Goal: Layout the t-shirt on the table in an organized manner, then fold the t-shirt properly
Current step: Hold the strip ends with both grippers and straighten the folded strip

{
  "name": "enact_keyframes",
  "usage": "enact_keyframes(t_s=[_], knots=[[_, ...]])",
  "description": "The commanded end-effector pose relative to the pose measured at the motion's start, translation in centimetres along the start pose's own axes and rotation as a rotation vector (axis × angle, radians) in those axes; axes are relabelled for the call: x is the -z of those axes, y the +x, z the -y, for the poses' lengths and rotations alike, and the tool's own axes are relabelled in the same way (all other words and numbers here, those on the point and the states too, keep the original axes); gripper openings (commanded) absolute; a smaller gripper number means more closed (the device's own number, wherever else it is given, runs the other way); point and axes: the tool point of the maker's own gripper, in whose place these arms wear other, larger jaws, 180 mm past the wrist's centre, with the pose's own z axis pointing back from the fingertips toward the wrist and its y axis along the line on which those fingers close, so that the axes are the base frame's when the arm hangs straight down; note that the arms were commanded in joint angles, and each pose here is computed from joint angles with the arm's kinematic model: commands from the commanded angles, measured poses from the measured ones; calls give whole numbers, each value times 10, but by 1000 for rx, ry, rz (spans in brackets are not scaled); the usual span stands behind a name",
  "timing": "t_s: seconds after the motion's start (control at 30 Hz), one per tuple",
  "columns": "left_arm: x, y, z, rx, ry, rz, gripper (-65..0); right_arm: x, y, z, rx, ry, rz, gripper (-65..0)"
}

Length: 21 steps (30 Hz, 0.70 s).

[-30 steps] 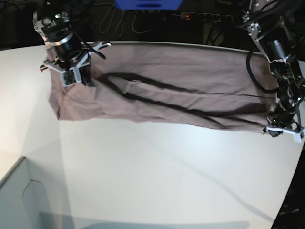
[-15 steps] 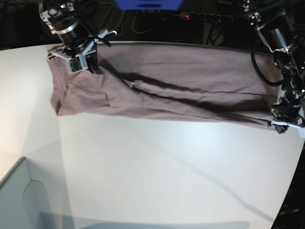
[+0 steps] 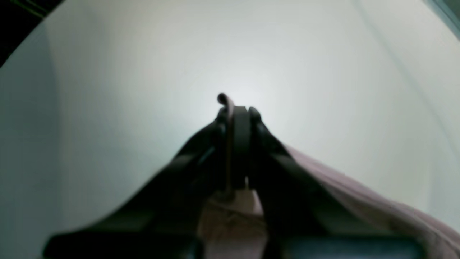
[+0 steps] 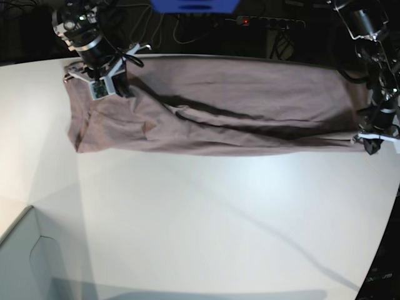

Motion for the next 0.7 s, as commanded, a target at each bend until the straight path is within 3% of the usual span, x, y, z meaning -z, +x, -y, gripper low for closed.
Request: enact_keyframes(t_s=[0.0,0.27,0.5,0.67], knots=[[-2,19,-2,12,-6,61,-650,-3,10,1,-3,4,50,-650],[0,-7,5,15,-95,1,-650,-13,8,17,5,-43,79,-650],[-1,-9,0,24,-108,-12,-650,-25,5,45,18,-127,99,-650],[-4,2,7,45,-134,18,-650,-28,0,38,17,-93,94,-650]])
